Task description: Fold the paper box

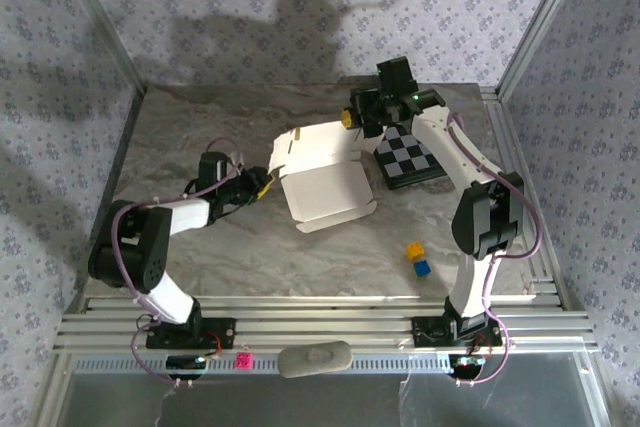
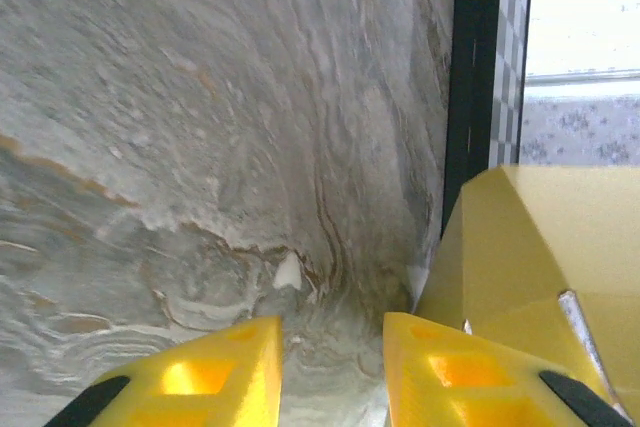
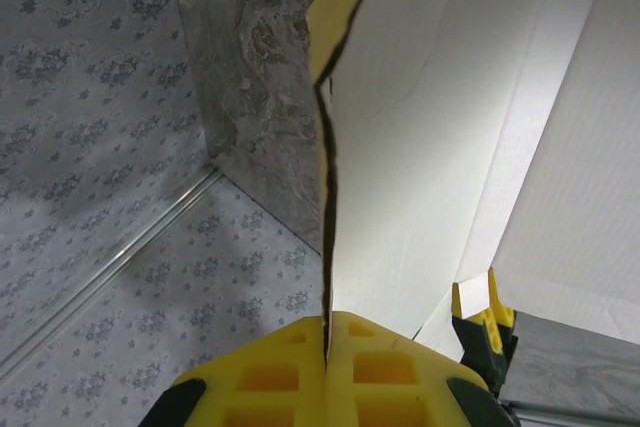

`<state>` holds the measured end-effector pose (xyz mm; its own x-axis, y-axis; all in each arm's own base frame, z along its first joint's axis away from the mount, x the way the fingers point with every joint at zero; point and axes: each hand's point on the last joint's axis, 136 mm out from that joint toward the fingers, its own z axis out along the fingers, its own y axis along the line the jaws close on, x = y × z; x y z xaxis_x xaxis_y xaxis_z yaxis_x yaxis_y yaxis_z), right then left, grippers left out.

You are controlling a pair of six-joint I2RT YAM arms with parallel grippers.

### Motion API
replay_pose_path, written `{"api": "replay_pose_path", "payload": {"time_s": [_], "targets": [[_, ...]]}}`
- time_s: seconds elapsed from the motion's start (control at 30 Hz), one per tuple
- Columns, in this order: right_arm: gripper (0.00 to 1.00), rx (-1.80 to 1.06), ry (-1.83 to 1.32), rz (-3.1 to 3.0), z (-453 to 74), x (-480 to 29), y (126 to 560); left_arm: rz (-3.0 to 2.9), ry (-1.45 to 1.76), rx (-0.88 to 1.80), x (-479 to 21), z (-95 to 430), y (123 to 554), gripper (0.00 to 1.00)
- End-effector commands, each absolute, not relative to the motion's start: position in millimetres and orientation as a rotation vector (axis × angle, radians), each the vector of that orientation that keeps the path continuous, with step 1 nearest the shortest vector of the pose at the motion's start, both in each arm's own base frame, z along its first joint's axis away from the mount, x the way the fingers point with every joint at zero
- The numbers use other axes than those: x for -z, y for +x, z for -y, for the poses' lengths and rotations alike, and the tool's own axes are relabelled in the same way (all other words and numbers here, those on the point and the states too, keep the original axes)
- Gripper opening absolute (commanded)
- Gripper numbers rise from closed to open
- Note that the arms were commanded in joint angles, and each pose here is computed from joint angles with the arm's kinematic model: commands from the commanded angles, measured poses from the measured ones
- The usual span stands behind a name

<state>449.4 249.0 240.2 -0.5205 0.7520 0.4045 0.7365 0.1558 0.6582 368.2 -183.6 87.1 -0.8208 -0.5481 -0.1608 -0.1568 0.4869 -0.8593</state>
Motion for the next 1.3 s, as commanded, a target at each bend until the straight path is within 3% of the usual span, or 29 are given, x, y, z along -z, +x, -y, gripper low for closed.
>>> {"api": "replay_pose_path", "payload": {"time_s": [0.0, 0.13, 0.3, 0.83, 0.93, 1.27], "targets": [[0.0, -1.385, 1.543, -2.344, -249.2, -246.3, 457.3, -2.242, -0.466, 1.369, -118.4, 203.3, 377.7, 0.31], [0.0, -1.394, 1.548, -2.339, -248.6, -246.0, 459.2, -2.175, -0.502, 1.366, -130.3, 198.9, 379.4, 0.32], [0.0, -1.409, 1.573, -2.323, -246.5, -243.6, 460.8, -2.127, -0.498, 1.369, -143.1, 198.1, 376.4, 0.42], [0.0, -1.498, 1.765, -2.182, -231.8, -240.5, 468.9, -2.141, -0.448, 1.348, -141.1, 221.4, 371.4, 0.56], [0.0, -1.496, 1.761, -2.168, -225.9, -242.6, 471.9, -2.22, -0.361, 1.214, -140.4, 224.0, 362.9, 0.55], [0.0, -1.415, 1.574, -2.245, -214.1, -243.9, 472.3, -2.273, -0.323, 0.852, -170.7, 157.9, 316.3, 0.56]]}}
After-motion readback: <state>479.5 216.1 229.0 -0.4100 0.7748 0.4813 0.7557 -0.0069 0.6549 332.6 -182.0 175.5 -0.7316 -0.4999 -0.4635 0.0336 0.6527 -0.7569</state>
